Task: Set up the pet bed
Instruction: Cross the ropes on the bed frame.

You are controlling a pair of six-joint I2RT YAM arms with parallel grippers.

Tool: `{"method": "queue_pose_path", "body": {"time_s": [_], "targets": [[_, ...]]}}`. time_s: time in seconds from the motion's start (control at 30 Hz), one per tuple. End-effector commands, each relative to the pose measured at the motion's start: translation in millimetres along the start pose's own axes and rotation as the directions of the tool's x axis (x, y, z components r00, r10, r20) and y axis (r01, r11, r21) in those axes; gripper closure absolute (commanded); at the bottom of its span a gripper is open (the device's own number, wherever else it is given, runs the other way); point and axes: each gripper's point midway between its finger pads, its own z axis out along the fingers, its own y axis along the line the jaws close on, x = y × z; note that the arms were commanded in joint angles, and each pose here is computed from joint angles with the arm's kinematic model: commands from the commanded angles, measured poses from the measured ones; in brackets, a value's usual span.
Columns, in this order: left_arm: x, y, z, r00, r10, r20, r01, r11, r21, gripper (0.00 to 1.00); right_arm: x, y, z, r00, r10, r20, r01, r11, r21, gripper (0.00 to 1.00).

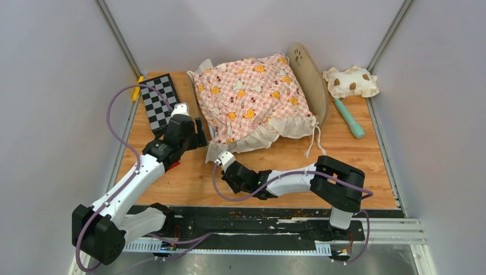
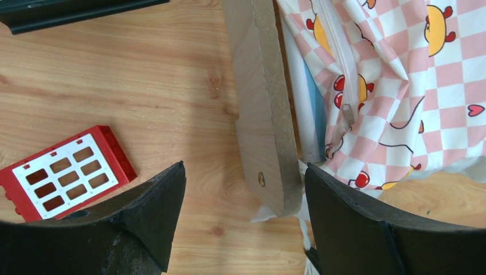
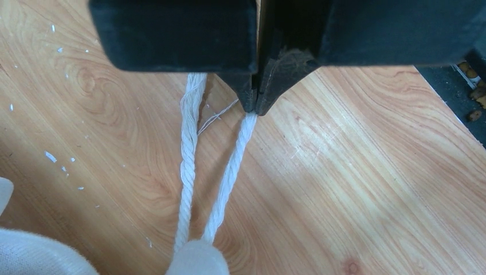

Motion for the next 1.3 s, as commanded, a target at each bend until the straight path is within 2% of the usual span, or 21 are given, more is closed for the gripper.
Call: {"method": "queue_pose_path", "body": {"time_s": [0.0, 0.23, 0.47, 0.73, 1.13, 1.17, 1.27], "targets": [[-29.5, -3.0, 0.4, 0.995, -0.020, 0.095, 0.022, 1.000, -0.022, 0.17, 41.5, -3.7, -3.9, 0.992, -0.024, -0.123, 0.030, 0.998, 0.047, 1.00], [-32.9, 0.9, 16.5, 0.995, -0.019, 0.094, 0.026, 0.997, -0.076, 0.21, 57.5, 1.2, -7.1, 0.988, -0.020, -0.153, 0.028, 0.998, 0.052, 1.00], [-30.5, 0.1, 34.3, 0.996, -0.022, 0.088, 0.031, 0.995, -0.097, 0.46, 64.9, 5.6, -12.5, 0.986, -0.023, -0.165, 0.031, 0.998, 0.047, 1.00], [-19.6, 1.8, 52.3, 0.999, -0.007, 0.048, 0.013, 0.992, -0.122, 0.63, 73.4, 8.6, -18.7, 0.985, -0.015, -0.175, 0.023, 0.999, 0.042, 1.00], [-18.3, 1.5, 52.7, 0.999, 0.001, 0.044, 0.003, 0.994, -0.108, 0.65, 86.5, 8.1, -25.7, 0.972, -0.015, -0.233, 0.027, 0.998, 0.049, 1.00], [-19.4, 0.8, 51.4, 0.999, 0.002, 0.045, 0.003, 0.994, -0.105, 0.63, 84.6, 8.5, -25.2, 0.973, -0.014, -0.229, 0.026, 0.998, 0.049, 1.00], [-24.4, -4.3, 45.4, 0.999, 0.009, 0.050, -0.005, 0.997, -0.076, 0.52, 81.0, 9.9, -23.3, 0.974, -0.017, -0.224, 0.028, 0.999, 0.047, 1.00]]}}
